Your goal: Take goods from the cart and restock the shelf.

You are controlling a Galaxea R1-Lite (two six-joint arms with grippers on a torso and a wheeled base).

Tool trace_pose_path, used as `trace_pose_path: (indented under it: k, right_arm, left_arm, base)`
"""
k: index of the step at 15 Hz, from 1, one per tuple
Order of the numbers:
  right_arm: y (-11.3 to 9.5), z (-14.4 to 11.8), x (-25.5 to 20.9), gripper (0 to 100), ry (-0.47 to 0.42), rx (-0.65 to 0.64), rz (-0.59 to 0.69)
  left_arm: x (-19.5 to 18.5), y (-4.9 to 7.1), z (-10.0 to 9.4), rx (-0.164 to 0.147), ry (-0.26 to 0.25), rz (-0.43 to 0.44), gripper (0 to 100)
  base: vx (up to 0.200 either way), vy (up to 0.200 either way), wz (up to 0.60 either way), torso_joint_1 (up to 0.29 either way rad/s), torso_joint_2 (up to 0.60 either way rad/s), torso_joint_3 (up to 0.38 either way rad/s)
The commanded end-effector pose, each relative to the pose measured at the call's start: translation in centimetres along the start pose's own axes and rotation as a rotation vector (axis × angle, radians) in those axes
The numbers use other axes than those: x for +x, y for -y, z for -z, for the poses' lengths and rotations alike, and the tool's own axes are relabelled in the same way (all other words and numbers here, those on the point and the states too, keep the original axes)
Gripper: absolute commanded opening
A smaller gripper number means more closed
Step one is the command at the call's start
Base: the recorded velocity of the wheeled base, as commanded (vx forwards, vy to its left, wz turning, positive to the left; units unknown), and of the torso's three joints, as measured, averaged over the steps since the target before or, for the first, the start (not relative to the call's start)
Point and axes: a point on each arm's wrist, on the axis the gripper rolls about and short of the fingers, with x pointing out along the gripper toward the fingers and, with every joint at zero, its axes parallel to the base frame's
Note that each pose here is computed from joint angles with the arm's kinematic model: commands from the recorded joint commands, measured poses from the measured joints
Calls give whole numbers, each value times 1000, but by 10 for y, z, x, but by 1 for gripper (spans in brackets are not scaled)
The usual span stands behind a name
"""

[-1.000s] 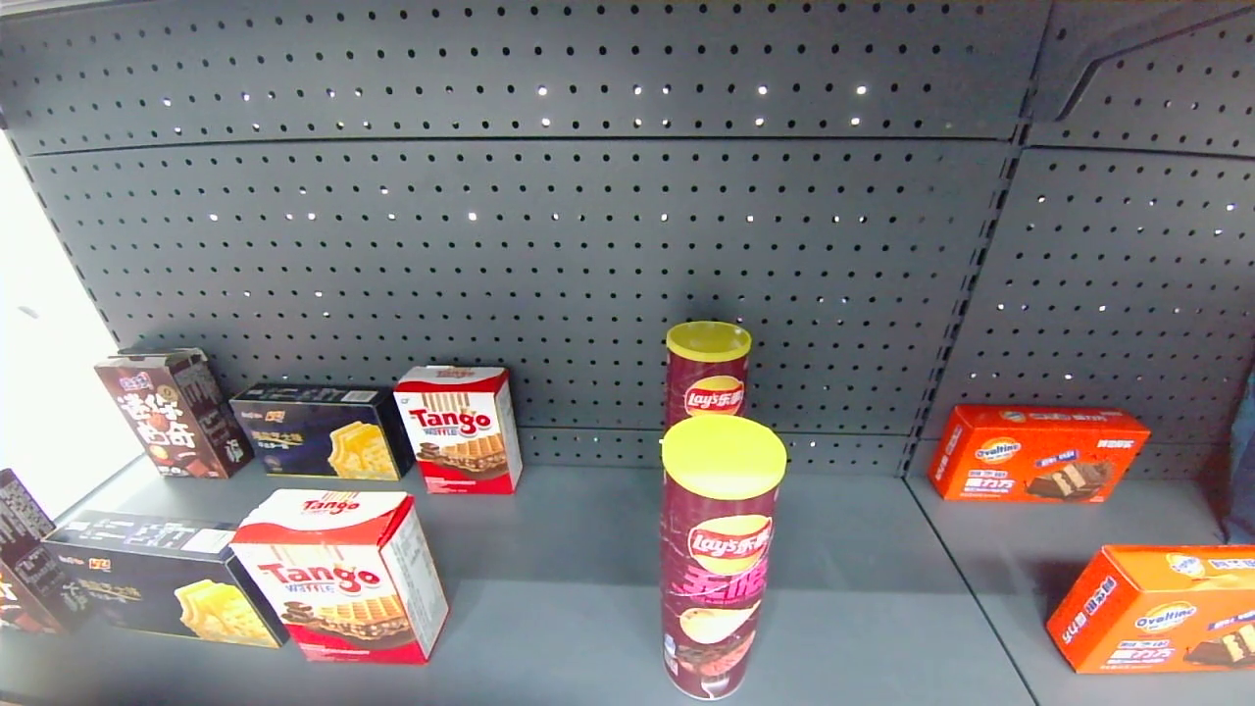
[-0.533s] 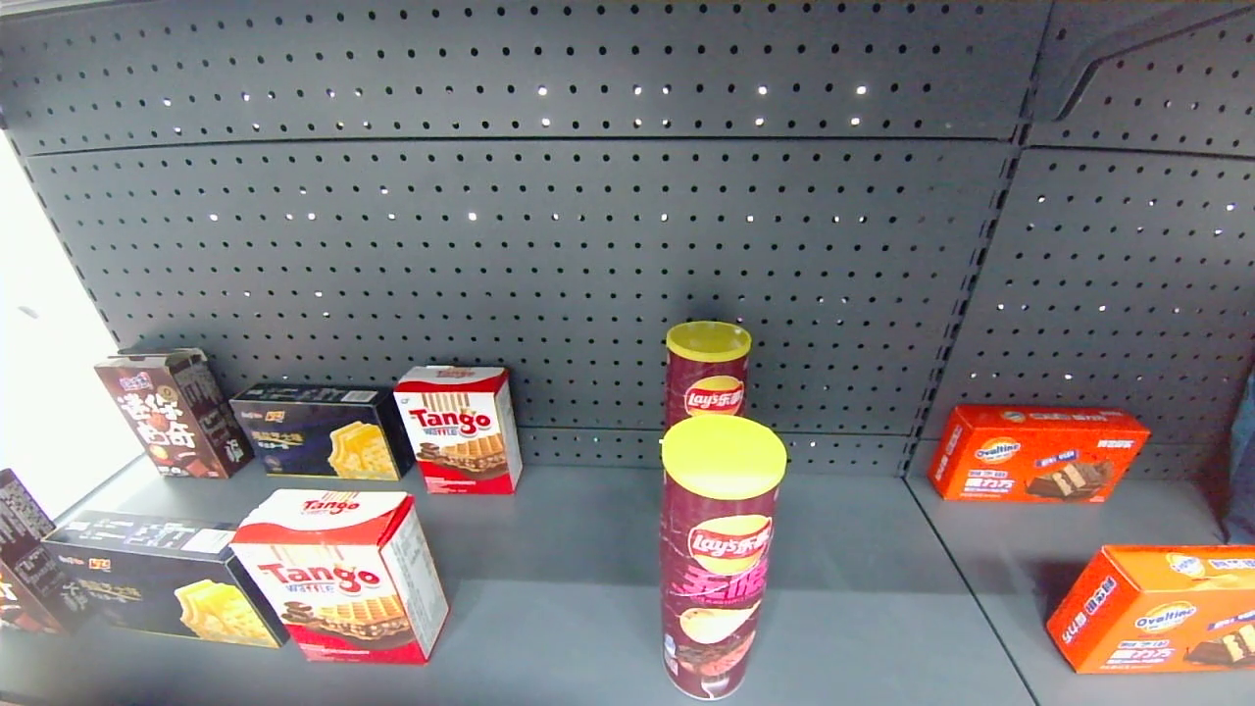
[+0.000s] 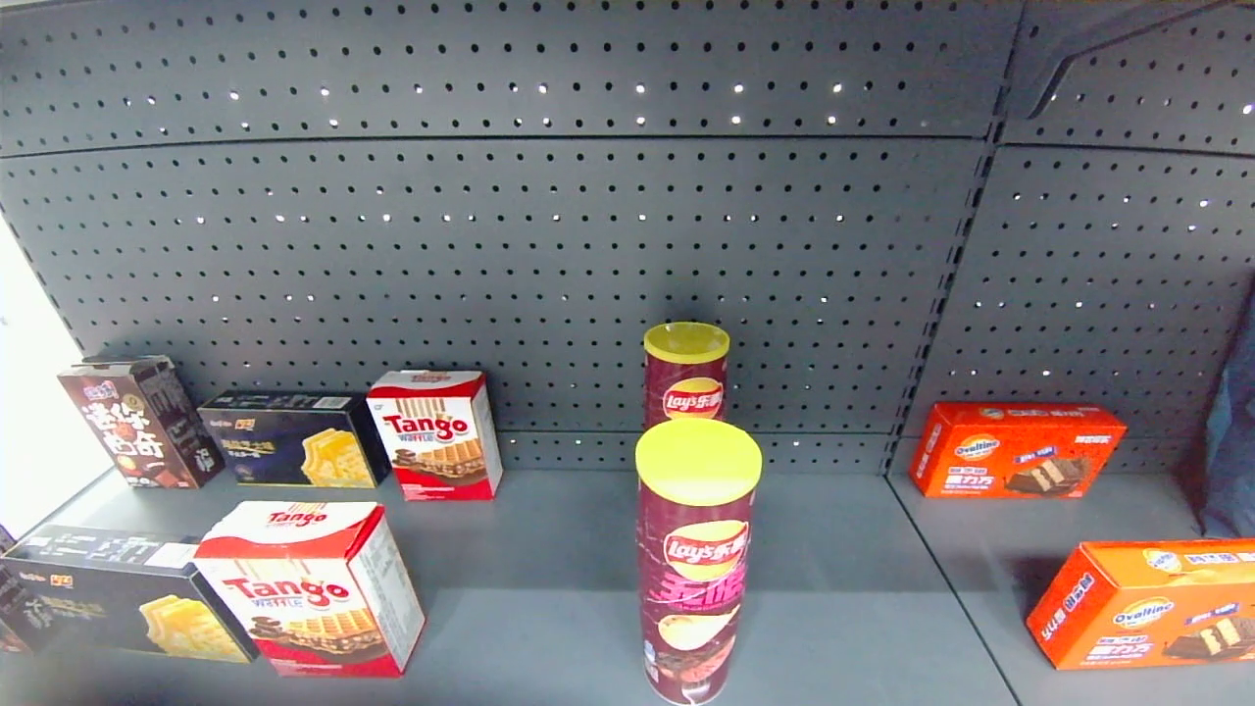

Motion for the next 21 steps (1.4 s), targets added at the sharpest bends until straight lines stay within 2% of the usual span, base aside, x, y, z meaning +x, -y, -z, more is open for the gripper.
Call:
trace_pose_path:
  k: [1,5,7,17,19,21]
  right_arm:
    - [0,0,0,100,-1,0,-1]
    - [0,0,0,100,-1,0,0]
    - [0,0,0,100,-1,0,-1]
    - [0,0,0,100,-1,0,0]
    - [0,0,0,100,-1,0,0]
    - [0,0,0,100,-1,0,-1]
  left_arm:
    - [0,0,0,0,2,0,100]
    - [0,0,0,-1,2,0,100]
    - [0,0,0,-1,2,-1,100]
    - [0,0,0,3,2,2,100]
    - [0,0,0,2,2,0,100]
    - [0,0,0,2,2,0,100]
  base:
    - [0,0,0,0,0,0]
    - [0,0,0,0,0,0]
    - [-200,0,0,2,0,0]
    - [0,0,0,0,0,0]
    - [-200,0,0,2,2,0]
    - [0,0,0,0,0,0]
